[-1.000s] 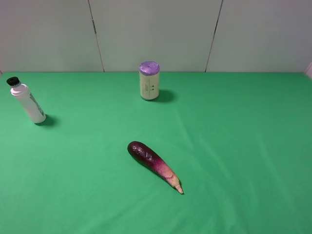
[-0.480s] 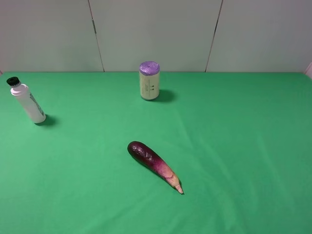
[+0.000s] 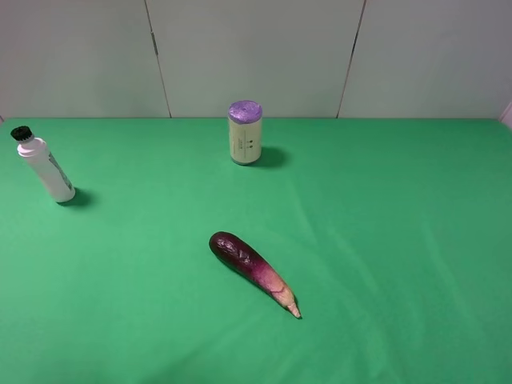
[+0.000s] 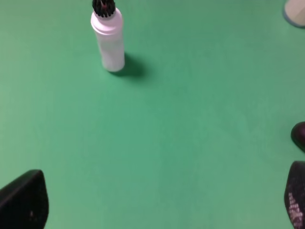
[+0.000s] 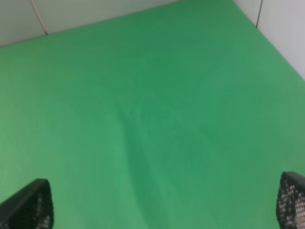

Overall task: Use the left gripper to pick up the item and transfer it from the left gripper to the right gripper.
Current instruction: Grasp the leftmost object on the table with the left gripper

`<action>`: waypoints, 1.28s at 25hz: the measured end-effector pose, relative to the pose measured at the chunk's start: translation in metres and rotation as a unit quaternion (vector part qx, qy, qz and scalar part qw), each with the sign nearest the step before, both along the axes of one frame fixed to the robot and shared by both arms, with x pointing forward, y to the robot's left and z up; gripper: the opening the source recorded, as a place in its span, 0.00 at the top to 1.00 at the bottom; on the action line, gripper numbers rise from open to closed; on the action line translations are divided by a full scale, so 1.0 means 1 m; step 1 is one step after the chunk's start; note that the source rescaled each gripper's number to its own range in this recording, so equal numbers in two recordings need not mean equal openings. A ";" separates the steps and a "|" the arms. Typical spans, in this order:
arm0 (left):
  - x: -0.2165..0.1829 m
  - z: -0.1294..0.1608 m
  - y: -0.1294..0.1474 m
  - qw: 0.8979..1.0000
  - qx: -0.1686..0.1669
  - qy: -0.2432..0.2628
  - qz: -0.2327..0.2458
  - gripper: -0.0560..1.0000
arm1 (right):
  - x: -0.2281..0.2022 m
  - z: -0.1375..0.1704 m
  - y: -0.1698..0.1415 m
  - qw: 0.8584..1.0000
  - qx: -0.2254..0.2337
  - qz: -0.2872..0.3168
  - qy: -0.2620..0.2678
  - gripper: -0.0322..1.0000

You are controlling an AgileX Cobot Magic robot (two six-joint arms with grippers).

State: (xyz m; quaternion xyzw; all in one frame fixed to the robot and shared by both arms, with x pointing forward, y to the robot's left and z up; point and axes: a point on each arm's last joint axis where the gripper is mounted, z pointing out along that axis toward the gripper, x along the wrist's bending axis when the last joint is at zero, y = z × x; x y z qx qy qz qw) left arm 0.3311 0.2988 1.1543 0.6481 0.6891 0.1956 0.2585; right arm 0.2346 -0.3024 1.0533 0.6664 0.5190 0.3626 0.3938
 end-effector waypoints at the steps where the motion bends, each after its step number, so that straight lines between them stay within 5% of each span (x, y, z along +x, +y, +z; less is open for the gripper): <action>1: 0.009 0.002 0.001 1.000 -0.002 0.011 0.002 0.00 | 0.000 0.000 0.000 1.000 0.000 0.000 0.000 0.00; 20: 0.143 -0.013 0.019 0.986 -0.009 0.152 0.066 0.00 | 0.000 0.000 0.000 1.000 0.000 0.000 0.000 0.00; 32: 0.202 -0.056 0.025 0.973 -0.012 0.218 0.080 0.00 | 0.000 0.000 0.000 1.000 0.000 0.000 0.000 0.00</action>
